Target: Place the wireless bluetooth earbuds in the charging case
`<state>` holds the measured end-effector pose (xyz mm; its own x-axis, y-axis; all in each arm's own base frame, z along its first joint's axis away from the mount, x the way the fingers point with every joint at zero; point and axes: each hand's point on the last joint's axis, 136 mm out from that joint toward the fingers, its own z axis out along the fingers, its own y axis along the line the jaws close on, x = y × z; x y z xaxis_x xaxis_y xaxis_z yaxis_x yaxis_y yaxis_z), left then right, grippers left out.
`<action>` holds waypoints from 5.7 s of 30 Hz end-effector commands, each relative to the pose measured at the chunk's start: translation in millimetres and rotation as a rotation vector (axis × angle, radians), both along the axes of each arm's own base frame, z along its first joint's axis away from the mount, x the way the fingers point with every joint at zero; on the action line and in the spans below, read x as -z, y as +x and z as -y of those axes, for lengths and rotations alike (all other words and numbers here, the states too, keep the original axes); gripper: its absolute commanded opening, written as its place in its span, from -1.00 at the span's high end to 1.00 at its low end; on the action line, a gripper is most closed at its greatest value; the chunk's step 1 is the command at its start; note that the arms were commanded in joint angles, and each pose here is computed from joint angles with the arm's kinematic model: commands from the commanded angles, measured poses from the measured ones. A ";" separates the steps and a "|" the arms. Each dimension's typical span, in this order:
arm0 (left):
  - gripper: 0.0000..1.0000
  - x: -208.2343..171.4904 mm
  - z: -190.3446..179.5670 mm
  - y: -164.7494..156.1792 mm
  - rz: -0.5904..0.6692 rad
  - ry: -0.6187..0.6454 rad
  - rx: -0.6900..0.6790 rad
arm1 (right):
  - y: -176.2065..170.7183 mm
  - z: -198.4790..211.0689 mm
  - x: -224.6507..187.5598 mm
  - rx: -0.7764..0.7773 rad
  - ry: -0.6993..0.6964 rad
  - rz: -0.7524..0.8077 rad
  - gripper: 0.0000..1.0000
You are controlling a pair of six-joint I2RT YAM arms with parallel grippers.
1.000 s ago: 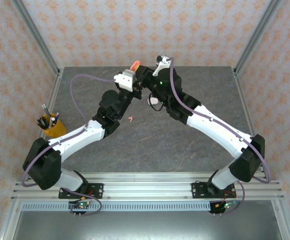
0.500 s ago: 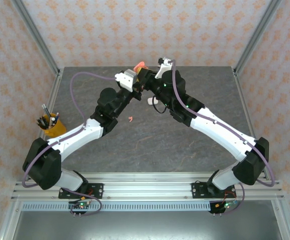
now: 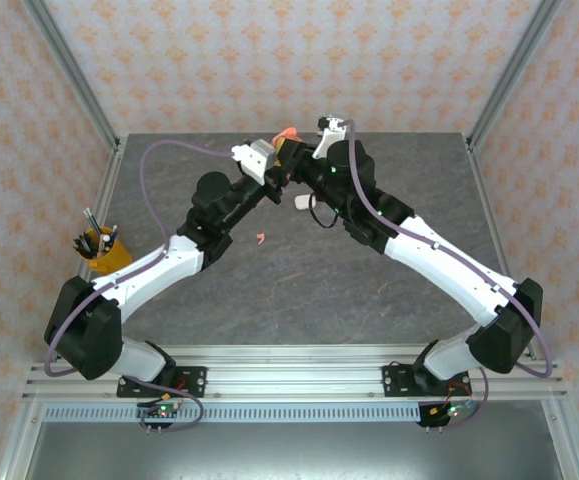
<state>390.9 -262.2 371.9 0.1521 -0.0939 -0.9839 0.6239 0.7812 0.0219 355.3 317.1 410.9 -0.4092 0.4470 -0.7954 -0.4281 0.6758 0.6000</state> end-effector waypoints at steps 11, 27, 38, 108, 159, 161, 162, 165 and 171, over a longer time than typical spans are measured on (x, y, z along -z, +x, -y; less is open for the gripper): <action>1.00 -42.3 7.8 -25.0 0.097 -0.038 0.103 | -16.4 -3.9 30.7 -0.056 -0.093 -0.065 0.62; 1.00 -35.0 8.9 -24.7 0.076 -0.032 0.108 | -14.0 12.5 20.4 0.022 -0.064 -0.068 0.33; 1.00 -28.6 6.4 -22.8 0.064 -0.029 0.089 | -13.8 17.4 15.9 0.043 -0.033 -0.087 0.22; 1.00 25.0 25.2 -49.9 0.046 0.083 0.277 | -41.5 62.2 33.3 0.088 -0.143 -0.400 -0.41; 1.00 55.4 -27.6 -37.8 -0.041 0.029 -0.001 | -240.8 218.2 374.8 0.515 -0.522 -1.329 -0.01; 1.00 54.7 -27.6 -38.0 -0.040 0.030 -0.002 | -239.5 217.6 378.3 0.510 -0.524 -1.323 0.02; 1.00 54.6 -27.8 -37.7 -0.040 0.031 -0.003 | -239.4 217.2 379.8 0.506 -0.524 -1.322 0.03; 1.00 54.1 -27.5 -37.8 -0.038 0.033 -0.002 | -238.9 217.4 384.0 0.503 -0.525 -1.316 0.04; 1.00 55.8 -26.9 -36.6 -0.044 0.037 -0.003 | -239.6 212.7 392.7 0.482 -0.510 -1.326 0.05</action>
<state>353.2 -239.9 299.3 0.0619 -0.0296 -0.9976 0.6360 0.7715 0.0166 115.8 102.8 23.3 -0.8304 0.5509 -0.0839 0.5509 0.8342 0.0249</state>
